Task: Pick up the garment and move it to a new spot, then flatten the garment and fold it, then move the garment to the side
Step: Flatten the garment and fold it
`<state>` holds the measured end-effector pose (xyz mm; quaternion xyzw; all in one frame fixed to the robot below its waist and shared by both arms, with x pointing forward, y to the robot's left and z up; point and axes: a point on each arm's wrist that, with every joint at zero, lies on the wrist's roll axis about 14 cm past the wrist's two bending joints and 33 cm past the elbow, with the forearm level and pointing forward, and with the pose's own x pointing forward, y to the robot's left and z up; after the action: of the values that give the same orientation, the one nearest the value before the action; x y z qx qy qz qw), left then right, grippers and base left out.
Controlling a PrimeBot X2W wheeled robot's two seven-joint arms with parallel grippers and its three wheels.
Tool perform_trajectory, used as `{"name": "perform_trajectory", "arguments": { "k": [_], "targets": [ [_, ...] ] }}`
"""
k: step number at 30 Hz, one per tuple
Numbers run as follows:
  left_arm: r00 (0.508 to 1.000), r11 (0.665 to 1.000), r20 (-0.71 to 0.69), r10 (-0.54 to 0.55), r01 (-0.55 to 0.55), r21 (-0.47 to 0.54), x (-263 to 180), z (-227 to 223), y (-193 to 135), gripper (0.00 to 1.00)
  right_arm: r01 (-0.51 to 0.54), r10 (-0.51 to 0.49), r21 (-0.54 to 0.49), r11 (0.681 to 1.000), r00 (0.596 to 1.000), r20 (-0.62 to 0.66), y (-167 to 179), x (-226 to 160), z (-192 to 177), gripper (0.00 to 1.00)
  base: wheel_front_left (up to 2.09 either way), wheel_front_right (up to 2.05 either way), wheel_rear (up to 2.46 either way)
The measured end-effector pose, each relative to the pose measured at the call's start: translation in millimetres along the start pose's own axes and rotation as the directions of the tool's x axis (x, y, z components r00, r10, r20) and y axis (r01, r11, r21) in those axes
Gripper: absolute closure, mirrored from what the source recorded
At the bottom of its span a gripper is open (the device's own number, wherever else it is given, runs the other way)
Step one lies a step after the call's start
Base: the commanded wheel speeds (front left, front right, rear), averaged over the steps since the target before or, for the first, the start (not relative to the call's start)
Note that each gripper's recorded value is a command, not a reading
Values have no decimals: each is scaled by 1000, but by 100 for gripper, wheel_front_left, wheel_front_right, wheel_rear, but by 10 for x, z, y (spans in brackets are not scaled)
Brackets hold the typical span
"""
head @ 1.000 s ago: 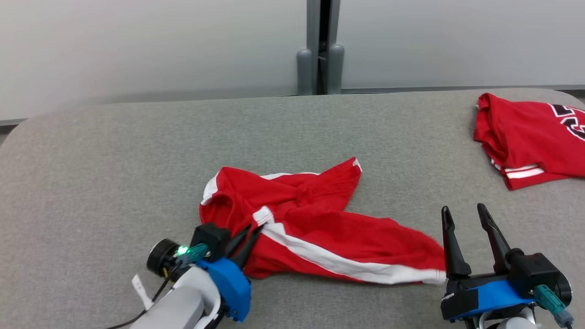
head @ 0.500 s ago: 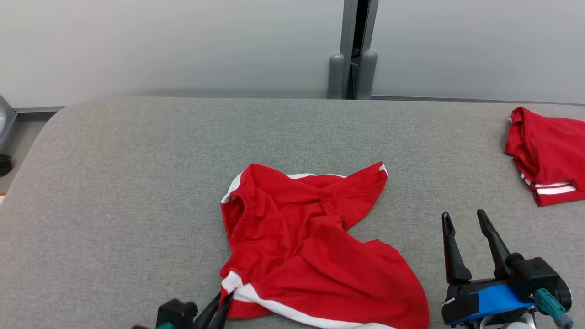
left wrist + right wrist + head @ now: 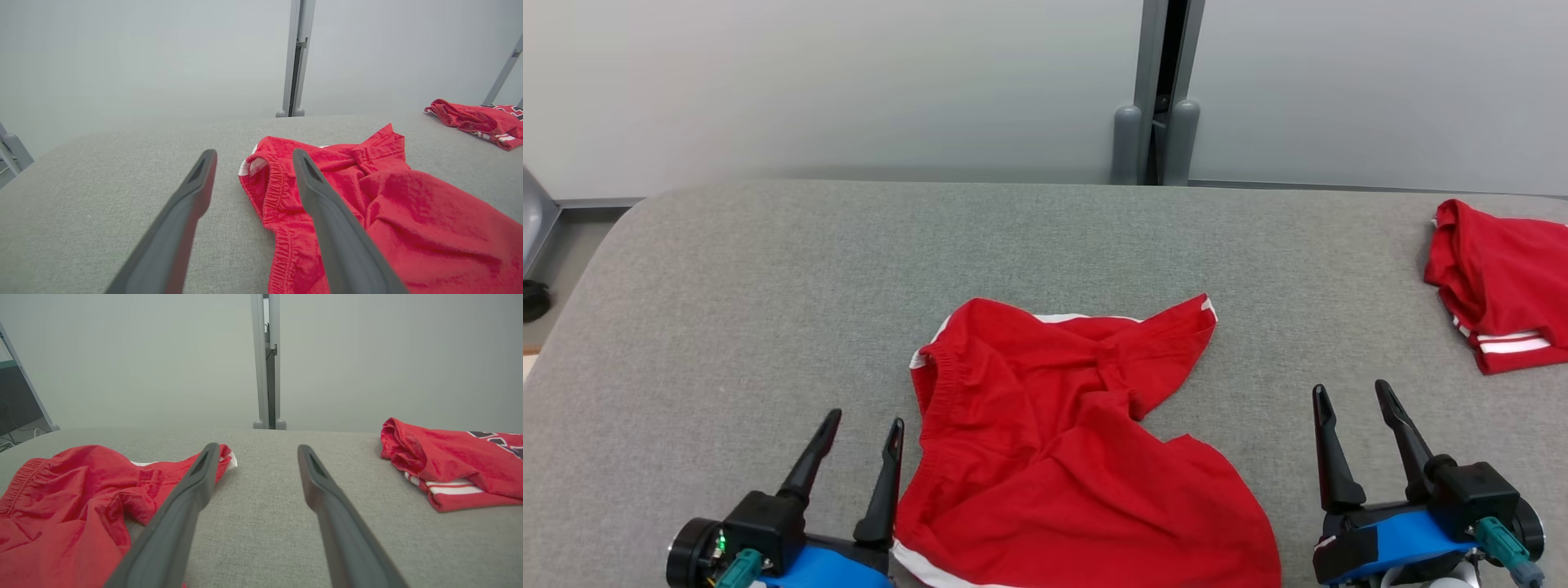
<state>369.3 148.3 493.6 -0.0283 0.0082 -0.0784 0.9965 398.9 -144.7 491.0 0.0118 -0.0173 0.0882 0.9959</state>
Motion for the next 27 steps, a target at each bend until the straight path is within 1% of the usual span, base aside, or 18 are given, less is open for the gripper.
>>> {"name": "perform_trajectory", "arguments": {
  "k": [10,16,22,27],
  "targets": [
    [990,999,131,43,-42,-6,128,355,69,0,30,-31,-7,1000,1000,-3,-107,-84,3,0,0,0,0],
    [986,998,151,64,-65,-1,176,393,163,0,33,-33,-2,999,999,-34,-116,-125,-91,0,0,0,0],
    [984,996,154,87,-88,-4,179,380,246,0,-55,53,-29,998,996,-75,38,-48,-181,0,0,0,0],
    [985,996,148,94,-94,-10,170,344,260,0,-169,157,-67,983,976,-151,262,116,-253,0,0,0,0]
  ]
}}
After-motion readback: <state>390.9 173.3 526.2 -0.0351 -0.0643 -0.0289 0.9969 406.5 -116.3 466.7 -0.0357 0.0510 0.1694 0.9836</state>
